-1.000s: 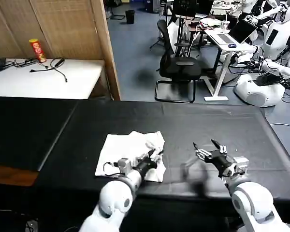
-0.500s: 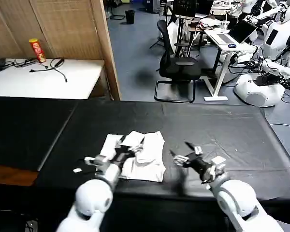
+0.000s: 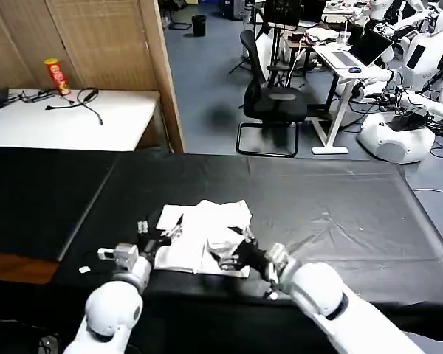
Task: Fold and organize the clothes.
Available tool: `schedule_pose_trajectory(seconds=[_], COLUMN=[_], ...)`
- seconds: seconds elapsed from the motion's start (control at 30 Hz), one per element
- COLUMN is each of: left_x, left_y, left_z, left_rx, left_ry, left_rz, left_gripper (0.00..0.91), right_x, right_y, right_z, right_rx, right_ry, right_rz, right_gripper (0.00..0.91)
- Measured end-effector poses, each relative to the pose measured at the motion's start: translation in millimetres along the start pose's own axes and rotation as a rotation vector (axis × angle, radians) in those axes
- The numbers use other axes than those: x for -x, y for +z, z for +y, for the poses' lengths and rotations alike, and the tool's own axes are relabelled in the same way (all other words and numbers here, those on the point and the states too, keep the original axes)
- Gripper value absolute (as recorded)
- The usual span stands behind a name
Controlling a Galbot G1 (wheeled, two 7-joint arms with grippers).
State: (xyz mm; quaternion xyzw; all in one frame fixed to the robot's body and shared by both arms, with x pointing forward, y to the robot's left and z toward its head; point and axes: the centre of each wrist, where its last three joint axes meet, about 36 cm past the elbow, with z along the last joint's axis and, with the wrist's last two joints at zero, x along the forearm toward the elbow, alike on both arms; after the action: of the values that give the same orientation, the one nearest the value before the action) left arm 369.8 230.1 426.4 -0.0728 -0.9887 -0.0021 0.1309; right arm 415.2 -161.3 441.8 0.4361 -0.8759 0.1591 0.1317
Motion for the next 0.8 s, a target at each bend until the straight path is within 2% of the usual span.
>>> schedule_pose_trajectory(seconds=[0.03, 0.1, 0.17, 0.5, 0.8], left_x=[-1.0, -3.0, -5.1, -9.6, -5.4], left_y=[0.9, 2.6, 4.9, 11.4, 10.0], left_z=[1.6, 4.1, 6.7, 8.1, 10.0], left_rx=[0.000, 0.000, -0.001, -0.008, -0.006], left_ry=[-0.005, -0.014, -0.023, -0.034, -0.035], left_rz=[0.002, 0.005, 0.010, 0.015, 0.010], left_gripper=[0.878, 0.878, 0.878, 0.878, 0.878], right_x=[3.4, 9.6, 13.8, 1.3, -52.0], right_y=[0.2, 2.1, 5.4, 12.3, 18.3], right_z=[0.9, 2.8, 4.4, 7.2, 12.7], right_rx=[-0.002, -0.005, -0.001, 0.021, 0.065], right_ry=[-0.005, -0.013, -0.014, 0.022, 0.066], right_rz=[0.002, 0.010, 0.018, 0.028, 0.033], right_gripper=[0.244, 0.137, 0.078, 0.039, 0.039])
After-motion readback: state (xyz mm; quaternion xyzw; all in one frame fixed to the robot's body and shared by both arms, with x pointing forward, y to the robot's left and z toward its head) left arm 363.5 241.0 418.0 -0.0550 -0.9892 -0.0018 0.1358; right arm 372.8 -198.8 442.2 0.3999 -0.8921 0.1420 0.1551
